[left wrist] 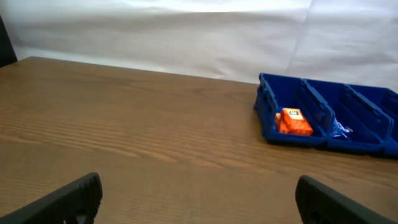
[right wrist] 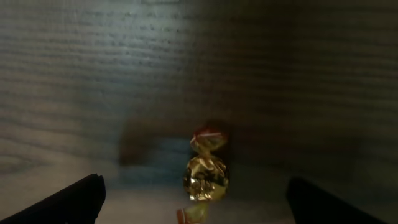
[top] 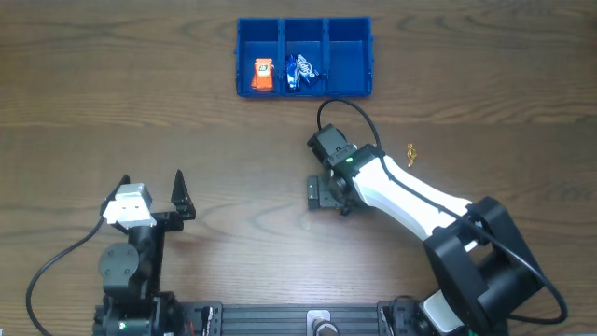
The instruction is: Sort Candies Into Trays
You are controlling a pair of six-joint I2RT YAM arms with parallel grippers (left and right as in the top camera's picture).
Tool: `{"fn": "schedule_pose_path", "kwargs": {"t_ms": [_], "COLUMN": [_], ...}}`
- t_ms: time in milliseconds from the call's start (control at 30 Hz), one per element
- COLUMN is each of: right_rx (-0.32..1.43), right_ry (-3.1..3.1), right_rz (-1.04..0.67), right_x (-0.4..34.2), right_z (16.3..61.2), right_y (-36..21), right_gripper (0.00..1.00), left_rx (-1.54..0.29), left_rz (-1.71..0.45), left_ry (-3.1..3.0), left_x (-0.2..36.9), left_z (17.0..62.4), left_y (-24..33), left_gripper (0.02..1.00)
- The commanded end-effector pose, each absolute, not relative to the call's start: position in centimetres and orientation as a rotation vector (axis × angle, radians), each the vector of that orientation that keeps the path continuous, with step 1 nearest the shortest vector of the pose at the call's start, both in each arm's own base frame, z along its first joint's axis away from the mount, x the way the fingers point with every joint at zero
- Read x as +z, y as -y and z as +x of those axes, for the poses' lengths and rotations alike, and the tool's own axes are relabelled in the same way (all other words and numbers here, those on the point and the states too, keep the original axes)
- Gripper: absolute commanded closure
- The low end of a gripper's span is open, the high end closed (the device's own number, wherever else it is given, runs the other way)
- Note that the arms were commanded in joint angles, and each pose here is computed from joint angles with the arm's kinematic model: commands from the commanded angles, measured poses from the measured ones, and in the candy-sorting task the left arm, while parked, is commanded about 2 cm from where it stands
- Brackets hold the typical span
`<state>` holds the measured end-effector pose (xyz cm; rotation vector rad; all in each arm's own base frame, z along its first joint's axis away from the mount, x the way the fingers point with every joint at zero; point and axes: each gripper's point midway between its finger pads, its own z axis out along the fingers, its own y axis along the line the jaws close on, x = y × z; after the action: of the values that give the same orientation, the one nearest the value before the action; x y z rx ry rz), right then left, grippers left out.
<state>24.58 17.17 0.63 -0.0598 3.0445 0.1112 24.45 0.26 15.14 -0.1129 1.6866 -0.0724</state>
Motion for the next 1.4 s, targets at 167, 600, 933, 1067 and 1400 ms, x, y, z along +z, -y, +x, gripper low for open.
{"fn": "schedule_pose_path", "kwargs": {"t_ms": [167, 600, 933, 1067, 1400], "right_rx": [0.072, 0.034, 0.004, 0.004, 0.029], "right_ry": [-3.06, -3.049, -3.051, -3.048, -3.026], "right_rz": [-0.048, -0.046, -0.017, -0.017, -0.017], "right_x": [-0.3, -0.36, -0.71, -0.71, -0.36], "right_z": [24.33, 24.51, 24.55, 24.61, 25.08], "right_y": [-16.83, -16.4, -16.1, -16.11, -16.45], "right_gripper": [0.338, 0.522, 0.597, 0.7, 0.831], "left_rx": [-0.059, -0.059, -0.059, -0.059, -0.059], "left_rz": [-0.12, -0.12, -0.12, -0.12, -0.12], "left_ry": [-1.739, -1.739, -1.739, -1.739, -1.739], "left_x": [13.32, 13.32, 13.32, 13.32, 13.32], "left_z": [24.36, 24.36, 24.36, 24.36, 24.36], "left_y": [-0.45, -0.45, -0.45, -0.45, -0.45], "left_gripper": [0.02, 0.02, 0.02, 0.02, 0.02]}}
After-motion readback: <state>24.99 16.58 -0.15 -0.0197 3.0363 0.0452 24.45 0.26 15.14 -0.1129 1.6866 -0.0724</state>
